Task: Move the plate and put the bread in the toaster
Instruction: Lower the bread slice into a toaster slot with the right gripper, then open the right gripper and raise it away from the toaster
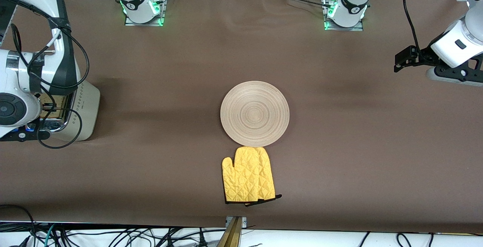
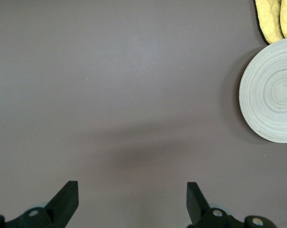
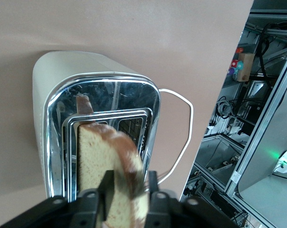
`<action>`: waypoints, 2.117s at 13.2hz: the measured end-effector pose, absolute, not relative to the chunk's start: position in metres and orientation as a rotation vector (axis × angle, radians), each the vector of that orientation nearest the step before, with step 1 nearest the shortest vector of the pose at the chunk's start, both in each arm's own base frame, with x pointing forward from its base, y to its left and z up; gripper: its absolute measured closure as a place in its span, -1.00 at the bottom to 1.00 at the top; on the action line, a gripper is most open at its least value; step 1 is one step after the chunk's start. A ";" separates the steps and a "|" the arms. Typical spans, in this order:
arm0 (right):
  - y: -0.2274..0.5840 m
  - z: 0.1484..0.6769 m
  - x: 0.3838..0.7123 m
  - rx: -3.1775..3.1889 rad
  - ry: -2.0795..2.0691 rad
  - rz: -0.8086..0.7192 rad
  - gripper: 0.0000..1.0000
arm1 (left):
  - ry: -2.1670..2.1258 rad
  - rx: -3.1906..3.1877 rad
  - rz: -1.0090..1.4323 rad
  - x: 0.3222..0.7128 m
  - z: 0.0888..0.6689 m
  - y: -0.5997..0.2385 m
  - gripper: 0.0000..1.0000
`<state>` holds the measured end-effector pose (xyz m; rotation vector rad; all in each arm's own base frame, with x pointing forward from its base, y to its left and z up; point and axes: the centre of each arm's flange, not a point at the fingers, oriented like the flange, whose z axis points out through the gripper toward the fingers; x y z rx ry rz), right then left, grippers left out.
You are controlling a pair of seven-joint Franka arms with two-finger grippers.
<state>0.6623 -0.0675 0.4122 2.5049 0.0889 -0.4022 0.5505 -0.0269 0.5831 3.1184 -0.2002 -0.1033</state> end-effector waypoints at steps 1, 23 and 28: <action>-0.067 0.412 0.662 2.508 0.087 -0.402 -0.08 | -0.200 3.118 -0.103 0.551 0.583 -0.027 -1.00; 0.030 0.576 0.598 3.159 0.177 -0.230 -1.00 | -0.200 3.118 -0.110 0.550 0.583 -0.027 -1.00; 0.033 0.581 0.598 3.161 0.196 -0.209 -1.00 | -0.201 3.118 -0.110 0.550 0.583 -0.027 -1.00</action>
